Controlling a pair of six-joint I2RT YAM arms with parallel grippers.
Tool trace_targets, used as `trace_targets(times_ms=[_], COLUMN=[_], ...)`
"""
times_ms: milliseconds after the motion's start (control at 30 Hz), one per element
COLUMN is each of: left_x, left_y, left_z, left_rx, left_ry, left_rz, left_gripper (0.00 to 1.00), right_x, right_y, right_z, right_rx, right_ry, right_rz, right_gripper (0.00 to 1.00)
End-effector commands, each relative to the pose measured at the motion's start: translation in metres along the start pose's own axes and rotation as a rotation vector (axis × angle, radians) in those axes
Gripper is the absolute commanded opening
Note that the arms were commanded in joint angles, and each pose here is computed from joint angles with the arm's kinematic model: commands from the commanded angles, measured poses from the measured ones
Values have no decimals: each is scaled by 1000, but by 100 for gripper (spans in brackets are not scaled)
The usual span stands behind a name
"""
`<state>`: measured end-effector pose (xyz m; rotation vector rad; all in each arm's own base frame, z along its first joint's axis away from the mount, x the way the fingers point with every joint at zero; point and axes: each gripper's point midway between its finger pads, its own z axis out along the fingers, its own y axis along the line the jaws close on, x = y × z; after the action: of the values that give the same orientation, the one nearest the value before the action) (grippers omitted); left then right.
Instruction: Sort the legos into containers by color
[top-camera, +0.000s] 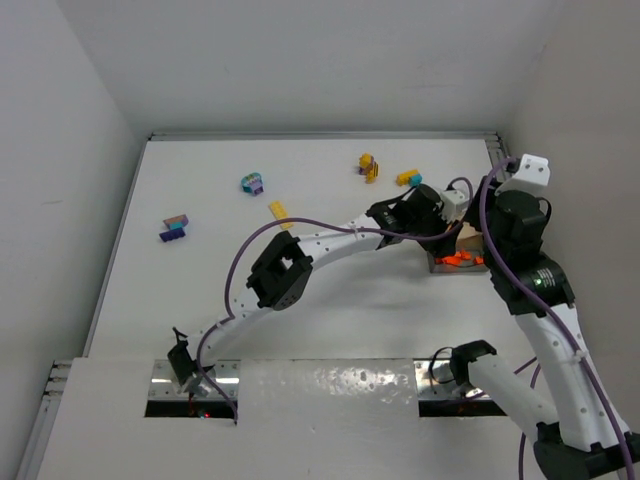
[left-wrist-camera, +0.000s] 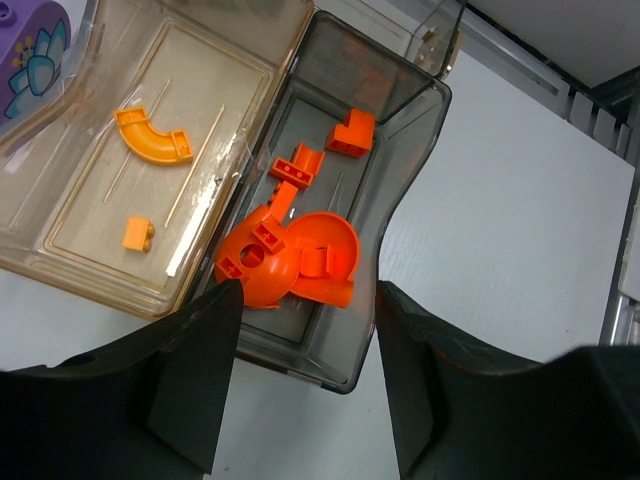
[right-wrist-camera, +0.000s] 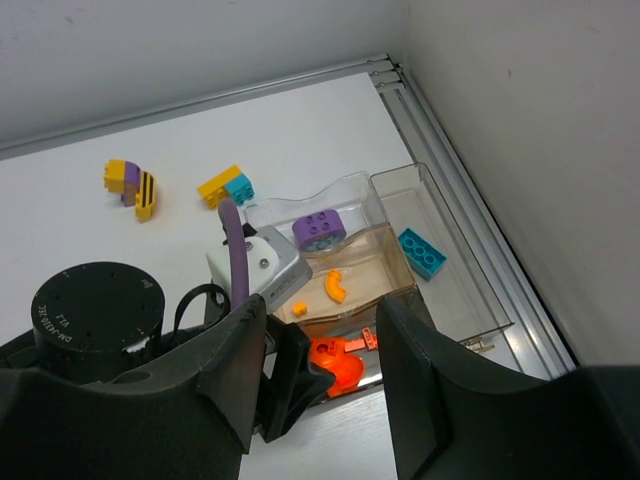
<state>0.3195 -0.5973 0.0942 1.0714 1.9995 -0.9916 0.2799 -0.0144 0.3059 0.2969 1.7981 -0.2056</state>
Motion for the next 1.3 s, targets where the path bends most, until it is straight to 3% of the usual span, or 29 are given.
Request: trace_targets(times_ms=[0,100,167,333,367,433,467,633,733,800,900,967,1067,1267], left_x=[-40,-45,-50,-55,-34,-50,-36,-59,-35,-2,17,31,36,84], left_y=[-26,-22,-18,29,51,58,72,70,82,107,150,190,235,287], left_z=[-15,-22,-34,-91,-100,-139,-149,-214,-239,-256,-311,-368,-451,-588], left_rx=[39,23,8,-133,-169,-197,-217,-314,-387,-449,-531,-646,-857,-1210], left_ry=[-84,-79,-69,16,76,44,74,49,116,185,165,132,81,40], left_rz=[65,63,83,220,213,247,231,306,298,220,-3,-153,-232,-456], left_gripper=[54,49,41,19,17,17,17,20,22,22,22,22,23,29], right_x=[-22,-30,-35,-60,-66,-65,-67,-65,-71,-76,-71,-63,-39,4], right_y=[10,14,17,32,35,43,48,66,82,95,111,118,133,153], right_z=[2,2,3,9,10,17,19,34,42,48,57,61,71,85], right_rx=[-35,-47,-58,-101,-114,-131,-150,-192,-244,-287,-338,-362,-413,-469], right_ry=[-49,-59,-67,-110,-130,-125,-132,-135,-144,-136,-105,-78,-10,104], right_rz=[18,24,29,61,71,67,72,94,102,94,69,52,43,48], right_gripper=[48,48,49,49,49,49,48,49,49,50,52,53,53,48])
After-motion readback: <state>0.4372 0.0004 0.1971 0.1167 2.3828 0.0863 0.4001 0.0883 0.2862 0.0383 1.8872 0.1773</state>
